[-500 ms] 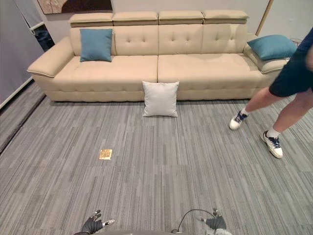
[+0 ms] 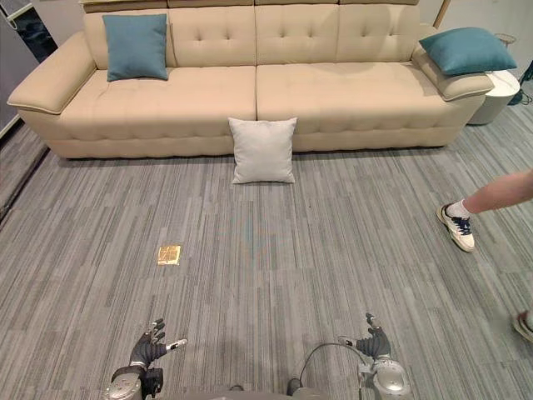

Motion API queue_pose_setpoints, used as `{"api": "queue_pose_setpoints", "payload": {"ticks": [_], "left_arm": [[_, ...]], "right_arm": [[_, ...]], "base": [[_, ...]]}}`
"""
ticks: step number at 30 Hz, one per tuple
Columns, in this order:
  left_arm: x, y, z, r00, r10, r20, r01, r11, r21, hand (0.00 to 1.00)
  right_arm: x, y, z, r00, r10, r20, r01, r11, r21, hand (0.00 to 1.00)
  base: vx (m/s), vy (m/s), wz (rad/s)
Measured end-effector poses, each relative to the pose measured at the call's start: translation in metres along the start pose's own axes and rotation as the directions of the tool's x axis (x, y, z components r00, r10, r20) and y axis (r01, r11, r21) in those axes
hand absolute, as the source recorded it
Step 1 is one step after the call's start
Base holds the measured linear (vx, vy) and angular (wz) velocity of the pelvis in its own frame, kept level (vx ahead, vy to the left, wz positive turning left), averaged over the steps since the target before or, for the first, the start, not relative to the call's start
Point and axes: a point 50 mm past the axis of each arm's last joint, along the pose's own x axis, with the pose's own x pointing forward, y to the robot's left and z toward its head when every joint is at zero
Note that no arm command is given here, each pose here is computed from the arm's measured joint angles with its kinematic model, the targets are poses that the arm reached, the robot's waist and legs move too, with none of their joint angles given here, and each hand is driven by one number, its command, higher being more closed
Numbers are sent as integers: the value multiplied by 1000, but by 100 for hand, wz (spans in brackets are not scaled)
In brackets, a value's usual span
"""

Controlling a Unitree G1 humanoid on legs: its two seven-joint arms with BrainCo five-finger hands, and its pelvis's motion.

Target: Pick up cushions and gather them together orderly.

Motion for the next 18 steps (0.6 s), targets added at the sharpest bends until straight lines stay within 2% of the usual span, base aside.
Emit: {"api": "queue_pose_setpoints", "payload": {"ticks": [11,15,18], "left_arm": [[2,-3,17,998,9,67,-8,1000,-15,0],[5,-5,23,997,-26,74,22,999,48,0],[15,-11,45,990,-33,137,27,998,49,0]], "right_arm": [[11,15,23,998,39,55,-39,999,11,0],[9,27,17,997,72,28,-73,997,28,0],[11,24,21,997,63,41,-64,998,22,0]], "base": [[-7,57,-8],[269,38,19],[457,-79,72]]}}
